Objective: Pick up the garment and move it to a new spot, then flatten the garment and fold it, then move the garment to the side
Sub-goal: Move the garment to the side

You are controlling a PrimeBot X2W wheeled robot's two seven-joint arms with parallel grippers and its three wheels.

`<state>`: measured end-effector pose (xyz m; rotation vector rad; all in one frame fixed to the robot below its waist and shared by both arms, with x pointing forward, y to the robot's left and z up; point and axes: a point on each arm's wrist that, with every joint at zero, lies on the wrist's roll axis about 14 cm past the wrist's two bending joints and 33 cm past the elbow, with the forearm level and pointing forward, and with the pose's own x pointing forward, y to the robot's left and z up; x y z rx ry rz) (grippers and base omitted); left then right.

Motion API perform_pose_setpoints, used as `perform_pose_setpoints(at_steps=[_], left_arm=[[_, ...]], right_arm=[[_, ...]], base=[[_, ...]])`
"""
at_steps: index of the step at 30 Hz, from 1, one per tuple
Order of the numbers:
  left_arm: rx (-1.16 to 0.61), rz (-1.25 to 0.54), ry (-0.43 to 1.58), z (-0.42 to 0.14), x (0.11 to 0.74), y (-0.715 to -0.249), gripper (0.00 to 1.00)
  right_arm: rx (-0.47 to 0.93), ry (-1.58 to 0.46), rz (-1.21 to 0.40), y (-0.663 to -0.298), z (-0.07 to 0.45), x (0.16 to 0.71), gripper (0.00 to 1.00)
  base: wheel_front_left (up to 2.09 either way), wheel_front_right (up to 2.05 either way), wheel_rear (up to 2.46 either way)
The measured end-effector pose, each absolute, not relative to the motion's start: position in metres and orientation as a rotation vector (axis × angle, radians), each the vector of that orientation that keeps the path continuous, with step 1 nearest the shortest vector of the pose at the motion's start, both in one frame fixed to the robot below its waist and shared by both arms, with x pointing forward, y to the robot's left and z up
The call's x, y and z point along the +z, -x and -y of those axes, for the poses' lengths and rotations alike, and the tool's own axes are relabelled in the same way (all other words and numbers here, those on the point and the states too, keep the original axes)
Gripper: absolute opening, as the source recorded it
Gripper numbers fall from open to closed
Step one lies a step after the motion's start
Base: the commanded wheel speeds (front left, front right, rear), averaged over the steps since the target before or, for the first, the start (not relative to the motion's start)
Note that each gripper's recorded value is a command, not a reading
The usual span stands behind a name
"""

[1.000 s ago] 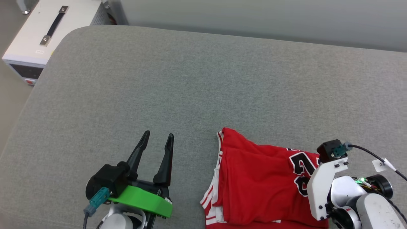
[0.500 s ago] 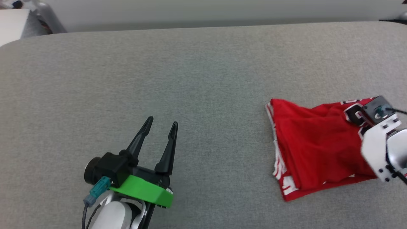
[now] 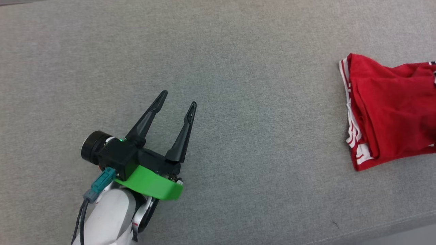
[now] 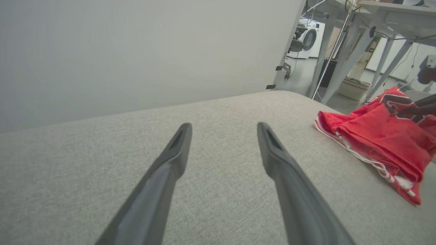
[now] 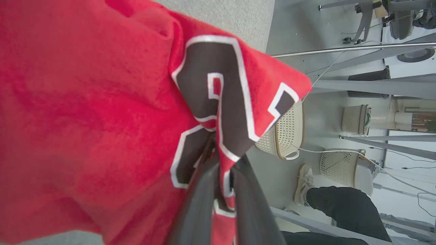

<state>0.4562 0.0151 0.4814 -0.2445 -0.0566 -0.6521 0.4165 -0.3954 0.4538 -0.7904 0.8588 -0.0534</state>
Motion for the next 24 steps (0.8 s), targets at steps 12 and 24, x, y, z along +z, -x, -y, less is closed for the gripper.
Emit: perform_pose_setpoints(at_steps=[12, 24], left_arm=[[-0.728, -0.009, 0.297, 0.012, 0.441, -0.469, 1.00], [-0.684, -0.030, 0.286, -0.003, 0.431, -0.474, 1.00]], right_arm=[[-0.257, 0.808, -0.885, -0.409, 0.477, 0.455, 0.00], [-0.303, 0.796, -0.834, -0.432, 0.489, 0.444, 1.00]], base=[[0.00, 0.00, 0.00], [0.00, 0.00, 0.00]])
